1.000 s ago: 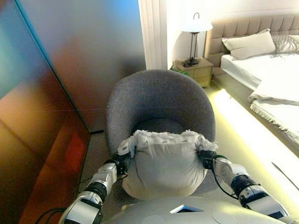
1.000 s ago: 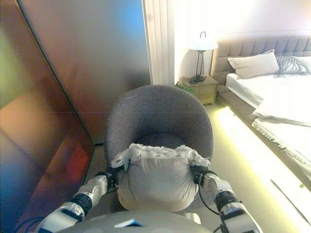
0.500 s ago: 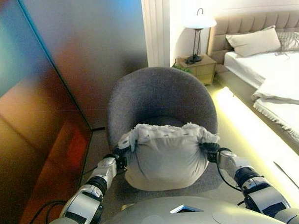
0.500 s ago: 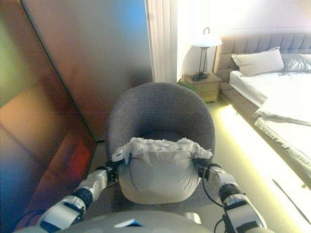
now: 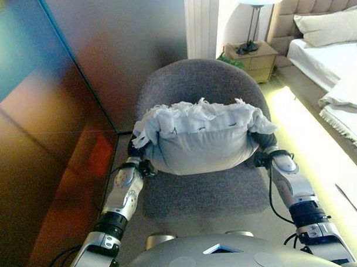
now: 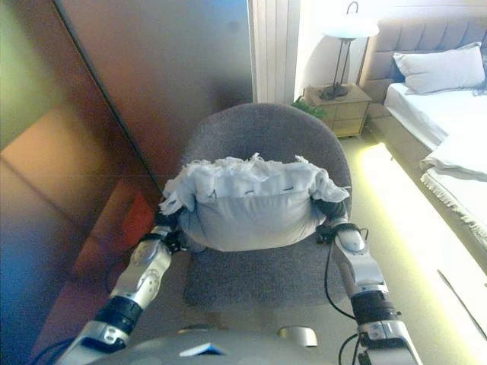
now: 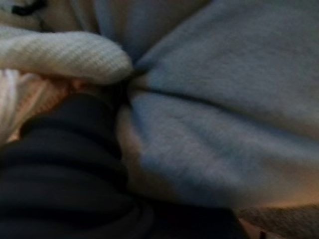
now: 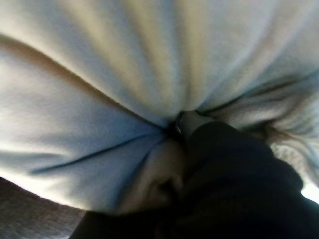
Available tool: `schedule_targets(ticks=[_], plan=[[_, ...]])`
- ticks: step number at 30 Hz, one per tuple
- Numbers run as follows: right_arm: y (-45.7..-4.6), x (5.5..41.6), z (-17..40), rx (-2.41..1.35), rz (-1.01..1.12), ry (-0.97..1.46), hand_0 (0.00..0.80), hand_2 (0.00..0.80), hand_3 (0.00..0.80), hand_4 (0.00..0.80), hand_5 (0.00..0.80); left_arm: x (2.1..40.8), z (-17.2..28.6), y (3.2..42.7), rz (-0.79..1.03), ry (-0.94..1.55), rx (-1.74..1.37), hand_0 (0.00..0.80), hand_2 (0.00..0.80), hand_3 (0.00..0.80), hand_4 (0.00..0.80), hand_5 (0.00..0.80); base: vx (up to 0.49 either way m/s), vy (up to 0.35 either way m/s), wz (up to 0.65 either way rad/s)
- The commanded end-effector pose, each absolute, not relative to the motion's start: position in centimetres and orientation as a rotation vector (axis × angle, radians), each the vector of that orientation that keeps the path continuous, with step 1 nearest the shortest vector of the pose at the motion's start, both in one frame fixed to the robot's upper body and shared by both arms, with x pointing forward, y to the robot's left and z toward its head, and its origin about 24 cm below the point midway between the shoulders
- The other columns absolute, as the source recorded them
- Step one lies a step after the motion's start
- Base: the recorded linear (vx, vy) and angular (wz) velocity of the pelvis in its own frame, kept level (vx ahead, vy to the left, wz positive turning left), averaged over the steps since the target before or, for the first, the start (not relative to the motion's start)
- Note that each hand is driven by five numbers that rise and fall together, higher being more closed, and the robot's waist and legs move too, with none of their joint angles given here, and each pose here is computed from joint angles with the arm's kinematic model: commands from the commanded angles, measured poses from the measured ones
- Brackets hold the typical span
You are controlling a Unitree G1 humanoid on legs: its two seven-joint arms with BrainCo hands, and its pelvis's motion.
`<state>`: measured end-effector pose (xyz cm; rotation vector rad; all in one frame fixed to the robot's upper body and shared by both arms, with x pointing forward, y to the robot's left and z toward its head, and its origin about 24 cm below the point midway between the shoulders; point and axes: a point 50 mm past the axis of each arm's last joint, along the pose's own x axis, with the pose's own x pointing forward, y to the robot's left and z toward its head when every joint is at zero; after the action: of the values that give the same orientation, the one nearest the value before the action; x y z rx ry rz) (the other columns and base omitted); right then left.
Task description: Pick up the cushion and take it to the sofa
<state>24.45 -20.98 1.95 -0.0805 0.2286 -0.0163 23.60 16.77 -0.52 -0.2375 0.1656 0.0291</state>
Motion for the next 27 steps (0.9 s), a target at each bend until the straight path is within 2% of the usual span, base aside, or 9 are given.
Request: schedule_targets(ticks=[1,11,18,27], plan=[[-18.9,25.1,9.2,-0.026,0.045,-0.187,0.800,0.800,0.800,0.800,0.800,24.8,7.1,16.2,-0.059,-0.212,-0.288,0.800,0.800,0.800,0.800,0.800,-0.101,-0.034,0.03],[-17.8,22.6,13.2,0.016,0.088,-0.435,0.800,0.800,0.800,0.800,0.800,21.8,10.8,15.8,-0.157,-0.424,-0.328,0.800,0.800,0.800,0.800,0.800,-0.123,-0.050,0.03],[-17.5,22.1,15.7,-0.003,0.090,-0.589,0.800,0.800,0.800,0.800,0.800,21.5,13.3,15.9,-0.197,-0.556,-0.349,0.800,0.800,0.800,0.800,0.800,-0.127,-0.050,0.03],[-16.5,22.3,16.3,-0.039,0.150,-0.642,0.800,0.800,0.800,0.800,0.800,21.7,13.7,16.6,-0.160,-0.607,-0.372,0.800,0.800,0.800,0.800,0.800,-0.095,-0.102,0.01]])
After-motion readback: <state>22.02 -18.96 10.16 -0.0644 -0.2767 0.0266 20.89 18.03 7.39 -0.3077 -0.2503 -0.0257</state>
